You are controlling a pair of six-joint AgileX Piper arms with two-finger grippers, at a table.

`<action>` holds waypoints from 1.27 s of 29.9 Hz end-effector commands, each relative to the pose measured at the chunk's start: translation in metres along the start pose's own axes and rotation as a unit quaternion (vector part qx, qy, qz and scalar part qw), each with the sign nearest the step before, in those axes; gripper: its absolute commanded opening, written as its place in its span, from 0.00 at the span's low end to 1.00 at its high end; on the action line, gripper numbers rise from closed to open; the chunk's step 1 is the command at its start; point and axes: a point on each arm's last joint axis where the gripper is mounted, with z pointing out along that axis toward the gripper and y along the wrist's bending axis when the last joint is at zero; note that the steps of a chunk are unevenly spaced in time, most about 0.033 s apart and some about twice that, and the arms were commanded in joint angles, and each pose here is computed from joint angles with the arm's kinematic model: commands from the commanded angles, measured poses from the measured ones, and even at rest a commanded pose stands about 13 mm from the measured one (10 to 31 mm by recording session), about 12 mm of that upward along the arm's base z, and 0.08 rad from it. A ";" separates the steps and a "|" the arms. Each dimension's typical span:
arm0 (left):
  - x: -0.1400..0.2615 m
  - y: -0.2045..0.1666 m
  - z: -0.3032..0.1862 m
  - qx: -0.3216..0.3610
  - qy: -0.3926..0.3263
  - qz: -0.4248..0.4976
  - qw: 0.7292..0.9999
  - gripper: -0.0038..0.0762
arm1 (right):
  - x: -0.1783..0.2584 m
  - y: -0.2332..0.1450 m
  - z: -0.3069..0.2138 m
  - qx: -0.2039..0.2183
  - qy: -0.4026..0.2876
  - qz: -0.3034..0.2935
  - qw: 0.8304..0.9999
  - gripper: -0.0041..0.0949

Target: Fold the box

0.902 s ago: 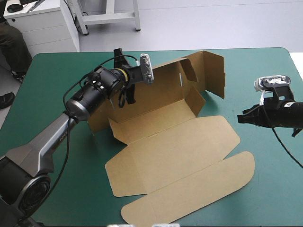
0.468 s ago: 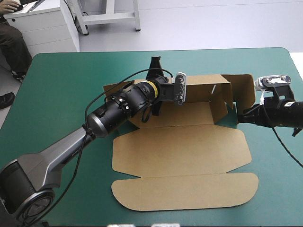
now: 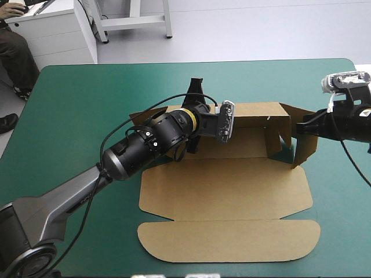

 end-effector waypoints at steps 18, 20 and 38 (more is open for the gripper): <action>-0.004 -0.008 0.042 -0.124 -0.002 0.056 0.991 0.04 | -0.011 0.004 -0.014 0.011 -0.052 0.002 0.999 0.03; -0.003 -0.010 0.043 -0.128 -0.001 0.068 0.989 0.04 | -0.011 0.004 -0.014 0.013 -0.056 0.003 0.998 0.03; -0.001 -0.020 0.047 -0.122 0.008 0.074 0.990 0.04 | -0.007 -0.009 -0.016 0.087 -0.031 0.000 0.996 0.29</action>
